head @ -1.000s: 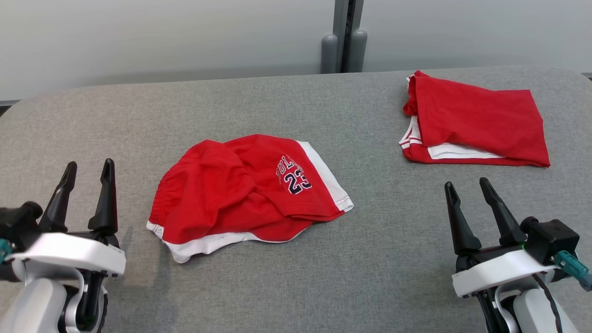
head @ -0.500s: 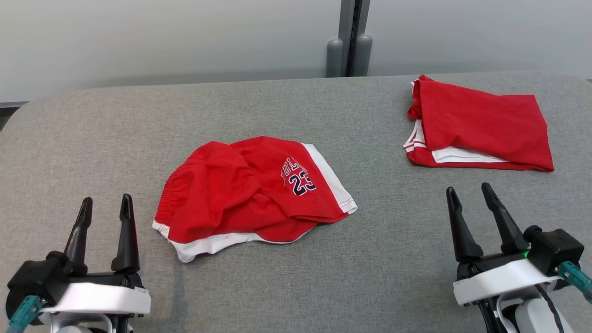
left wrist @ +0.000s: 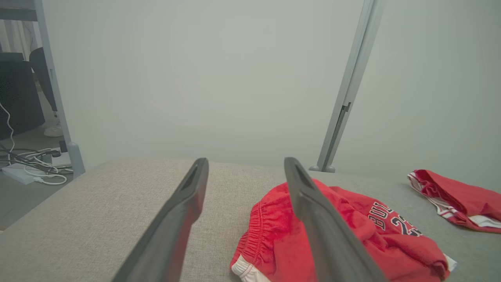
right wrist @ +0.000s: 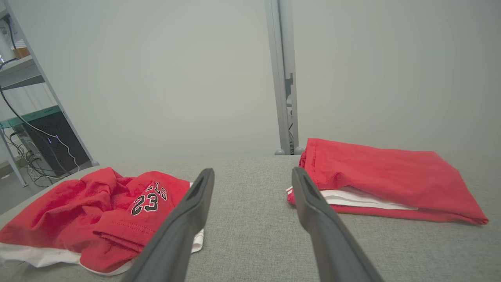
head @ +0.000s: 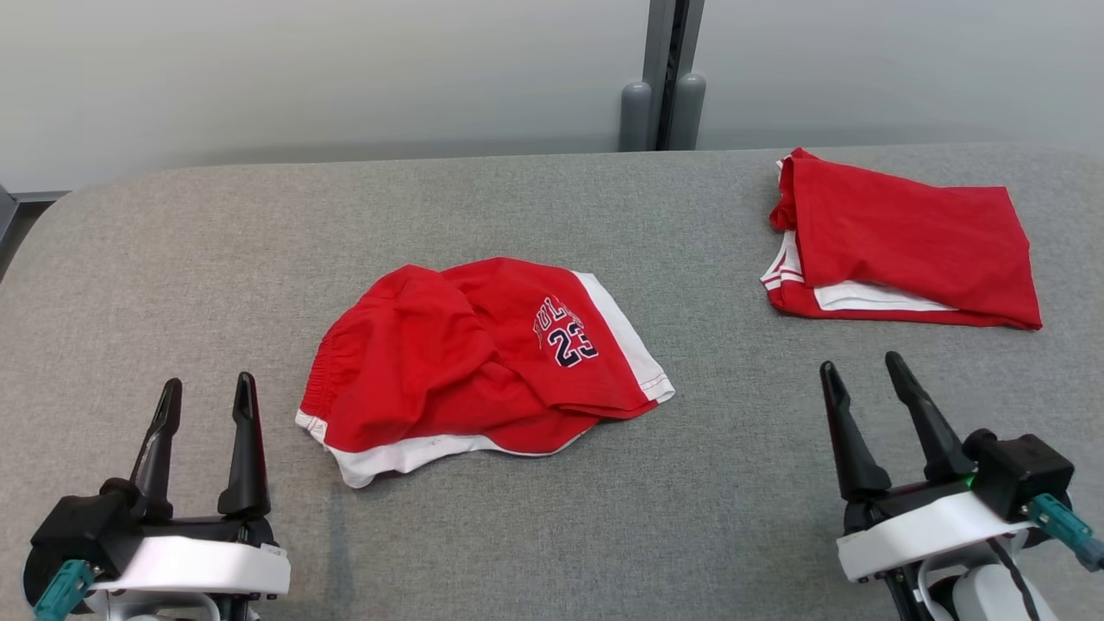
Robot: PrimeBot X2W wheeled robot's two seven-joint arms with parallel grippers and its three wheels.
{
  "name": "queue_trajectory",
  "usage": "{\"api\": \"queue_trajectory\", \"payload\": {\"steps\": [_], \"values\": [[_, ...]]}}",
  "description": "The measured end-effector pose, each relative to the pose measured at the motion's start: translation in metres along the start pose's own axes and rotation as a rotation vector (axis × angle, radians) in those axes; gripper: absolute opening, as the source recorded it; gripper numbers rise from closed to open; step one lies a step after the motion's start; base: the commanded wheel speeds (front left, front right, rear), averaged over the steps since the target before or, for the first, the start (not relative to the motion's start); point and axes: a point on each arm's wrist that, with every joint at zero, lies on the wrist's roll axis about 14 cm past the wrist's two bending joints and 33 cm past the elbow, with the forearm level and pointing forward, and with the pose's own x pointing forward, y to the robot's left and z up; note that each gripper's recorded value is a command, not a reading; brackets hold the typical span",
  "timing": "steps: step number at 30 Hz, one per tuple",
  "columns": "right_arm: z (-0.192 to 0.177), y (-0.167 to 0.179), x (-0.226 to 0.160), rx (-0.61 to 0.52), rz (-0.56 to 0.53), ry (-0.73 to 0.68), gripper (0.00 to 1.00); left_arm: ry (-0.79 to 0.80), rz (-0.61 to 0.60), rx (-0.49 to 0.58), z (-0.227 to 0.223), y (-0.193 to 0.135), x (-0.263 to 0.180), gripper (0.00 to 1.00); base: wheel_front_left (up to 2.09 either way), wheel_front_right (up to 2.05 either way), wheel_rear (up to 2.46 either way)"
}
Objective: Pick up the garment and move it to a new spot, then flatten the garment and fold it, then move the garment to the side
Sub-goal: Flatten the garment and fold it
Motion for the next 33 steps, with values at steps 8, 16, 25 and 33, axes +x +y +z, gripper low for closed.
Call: {"api": "queue_trajectory", "payload": {"steps": [8,16,25,33], "values": [[-0.02,0.027,0.005,-0.001,0.105,0.071,1.0,0.008,0.007,0.005,-0.003,0.003,-0.006,1.0,0.0,0.0,0.0],[-0.06,0.092,0.019,-0.048,0.354,0.267,1.0,0.013,0.068,-0.003,-0.004,0.02,-0.02,1.0,0.0,0.0,0.0],[-0.109,0.079,0.034,-0.264,0.432,0.541,1.0,0.017,0.149,-0.008,-0.004,0.043,-0.033,1.0,0.0,0.0,0.0],[-0.13,0.077,0.048,-0.304,0.444,0.637,1.0,0.028,0.209,-0.005,-0.006,0.062,-0.042,1.0,0.0,0.0,0.0]]}}
